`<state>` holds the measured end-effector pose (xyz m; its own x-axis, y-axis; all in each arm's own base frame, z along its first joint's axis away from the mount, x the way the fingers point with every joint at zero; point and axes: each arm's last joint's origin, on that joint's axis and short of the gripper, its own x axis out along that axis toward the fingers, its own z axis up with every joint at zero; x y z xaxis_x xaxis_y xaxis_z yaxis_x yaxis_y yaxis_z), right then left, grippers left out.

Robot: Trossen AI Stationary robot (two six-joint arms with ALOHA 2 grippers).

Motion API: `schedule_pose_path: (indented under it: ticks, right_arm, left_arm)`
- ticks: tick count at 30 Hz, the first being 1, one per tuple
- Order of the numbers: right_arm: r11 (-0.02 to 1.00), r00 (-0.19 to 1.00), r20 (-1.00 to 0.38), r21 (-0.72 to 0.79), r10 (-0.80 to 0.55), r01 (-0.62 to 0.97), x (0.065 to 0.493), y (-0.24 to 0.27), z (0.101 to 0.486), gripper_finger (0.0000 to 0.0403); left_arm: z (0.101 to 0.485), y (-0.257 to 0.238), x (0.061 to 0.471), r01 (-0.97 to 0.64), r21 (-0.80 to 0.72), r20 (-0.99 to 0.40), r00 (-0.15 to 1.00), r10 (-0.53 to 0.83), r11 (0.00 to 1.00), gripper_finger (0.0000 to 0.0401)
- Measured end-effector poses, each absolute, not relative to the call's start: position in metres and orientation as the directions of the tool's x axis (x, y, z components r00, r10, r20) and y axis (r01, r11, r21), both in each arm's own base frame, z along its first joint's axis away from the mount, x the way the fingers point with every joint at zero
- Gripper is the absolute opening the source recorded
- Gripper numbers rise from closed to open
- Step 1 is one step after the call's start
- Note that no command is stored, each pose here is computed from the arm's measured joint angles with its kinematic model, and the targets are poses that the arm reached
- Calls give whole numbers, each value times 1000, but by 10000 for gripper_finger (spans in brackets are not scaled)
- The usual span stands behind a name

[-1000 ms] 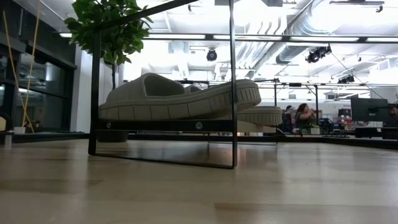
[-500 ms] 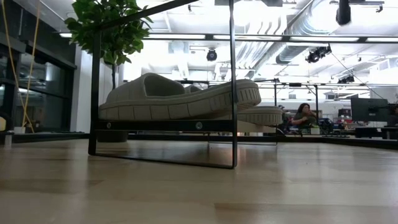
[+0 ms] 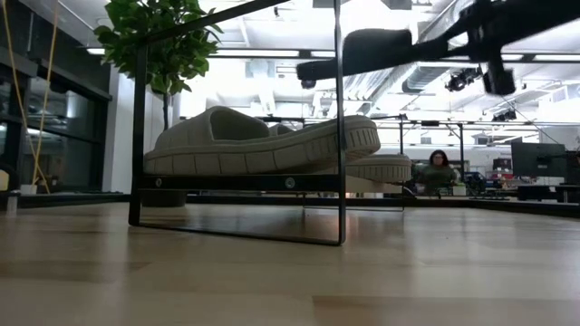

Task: Pick and place slides into the shelf
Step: Put the black slide on the shelf

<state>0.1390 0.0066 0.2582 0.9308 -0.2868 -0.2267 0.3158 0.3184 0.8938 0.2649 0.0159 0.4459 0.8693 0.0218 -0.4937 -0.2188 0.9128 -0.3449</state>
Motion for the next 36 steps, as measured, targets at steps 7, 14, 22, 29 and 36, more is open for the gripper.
schedule_pose_path:
  ticks: [7, 14, 22, 29, 36]
  right_arm:
    - [207, 938, -243, 932, -245, 296, 149, 3, 222, 14]
    - [159, 922, -326, 919, -207, 360, 157, -3, 207, 14]
    - [138, 913, -355, 913, -201, 385, 173, -12, 198, 14]
    - [123, 903, -386, 903, -186, 412, 187, -17, 186, 14]
    - [112, 903, -398, 902, -159, 417, 199, -22, 176, 12]
  left_arm:
    - [447, -1, 249, -220, -306, -536, 844, 24, 926, 106]
    - [446, -5, 237, -243, -283, -580, 814, 36, 928, 106]
    - [445, -5, 230, -253, -266, -607, 794, 42, 930, 106]
    - [445, -4, 229, -258, -260, -614, 788, 47, 931, 106]
    - [444, -4, 229, -264, -254, -621, 782, 53, 930, 106]
